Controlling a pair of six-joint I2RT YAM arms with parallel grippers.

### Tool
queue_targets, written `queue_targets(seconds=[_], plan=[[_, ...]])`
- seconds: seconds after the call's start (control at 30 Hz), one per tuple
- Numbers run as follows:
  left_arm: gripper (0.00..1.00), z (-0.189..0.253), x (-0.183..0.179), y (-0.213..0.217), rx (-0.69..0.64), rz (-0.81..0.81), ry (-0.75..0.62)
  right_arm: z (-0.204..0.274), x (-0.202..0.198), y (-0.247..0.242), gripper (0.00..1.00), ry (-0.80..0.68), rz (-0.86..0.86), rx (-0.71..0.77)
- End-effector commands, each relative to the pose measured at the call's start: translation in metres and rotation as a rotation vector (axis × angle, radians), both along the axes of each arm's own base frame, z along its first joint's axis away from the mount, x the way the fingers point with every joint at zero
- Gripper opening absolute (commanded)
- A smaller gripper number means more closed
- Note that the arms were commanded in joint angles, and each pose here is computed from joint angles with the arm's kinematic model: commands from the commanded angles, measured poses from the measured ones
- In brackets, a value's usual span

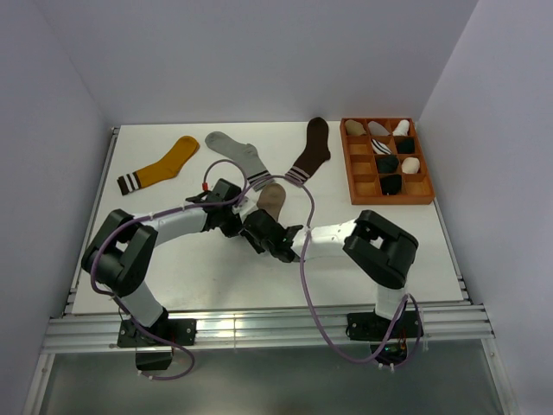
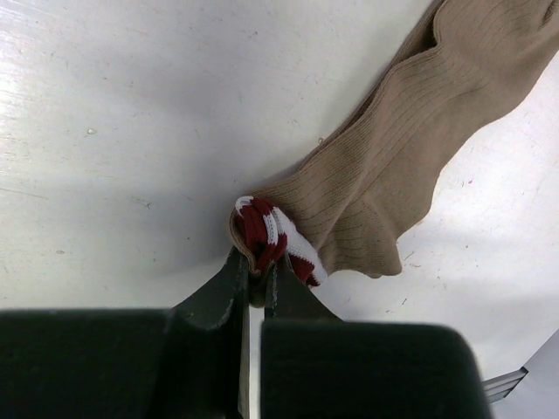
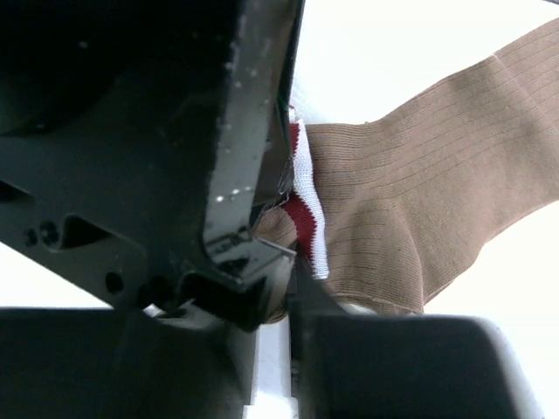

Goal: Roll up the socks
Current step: Roll the sock at the center of the board.

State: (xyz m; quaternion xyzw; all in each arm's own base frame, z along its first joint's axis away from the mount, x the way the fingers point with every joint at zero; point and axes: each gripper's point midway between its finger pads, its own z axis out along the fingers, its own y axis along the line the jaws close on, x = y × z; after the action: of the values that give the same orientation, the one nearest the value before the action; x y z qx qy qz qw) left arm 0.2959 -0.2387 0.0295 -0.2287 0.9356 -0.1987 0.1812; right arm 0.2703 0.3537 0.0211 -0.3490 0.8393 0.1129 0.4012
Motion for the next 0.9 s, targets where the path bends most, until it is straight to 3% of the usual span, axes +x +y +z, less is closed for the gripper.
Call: queue_targets(seconds=[0.0,0.07,0.37,0.47,0.67,0.87], plan=[[0.01,0.014,-0.010,-0.015,-0.048,-0.046,0.005,-0.033,-0.014,-0.015,0.02,0.084,-0.044,-0.094],[0.08,0.019,-0.009,-0.014,-0.058,-0.034,-0.009,-0.035,-0.021,-0.023,0.00,0.129,-0.051,-0.099],[0.51,0.053,0.006,0.002,-0.092,0.090,-0.111,-0.021,-0.031,-0.037,0.00,0.400,-0.071,0.124],[0.60,0.064,0.010,0.006,-0.112,0.127,-0.138,-0.016,-0.028,-0.042,0.00,0.503,-0.081,0.229],[0.63,0.075,0.010,0.008,-0.151,0.153,-0.184,-0.010,-0.026,-0.043,0.00,0.641,-0.081,0.373],[0.59,0.064,0.000,0.001,-0.190,0.126,-0.162,-0.007,-0.027,-0.050,0.00,0.814,-0.119,0.538]])
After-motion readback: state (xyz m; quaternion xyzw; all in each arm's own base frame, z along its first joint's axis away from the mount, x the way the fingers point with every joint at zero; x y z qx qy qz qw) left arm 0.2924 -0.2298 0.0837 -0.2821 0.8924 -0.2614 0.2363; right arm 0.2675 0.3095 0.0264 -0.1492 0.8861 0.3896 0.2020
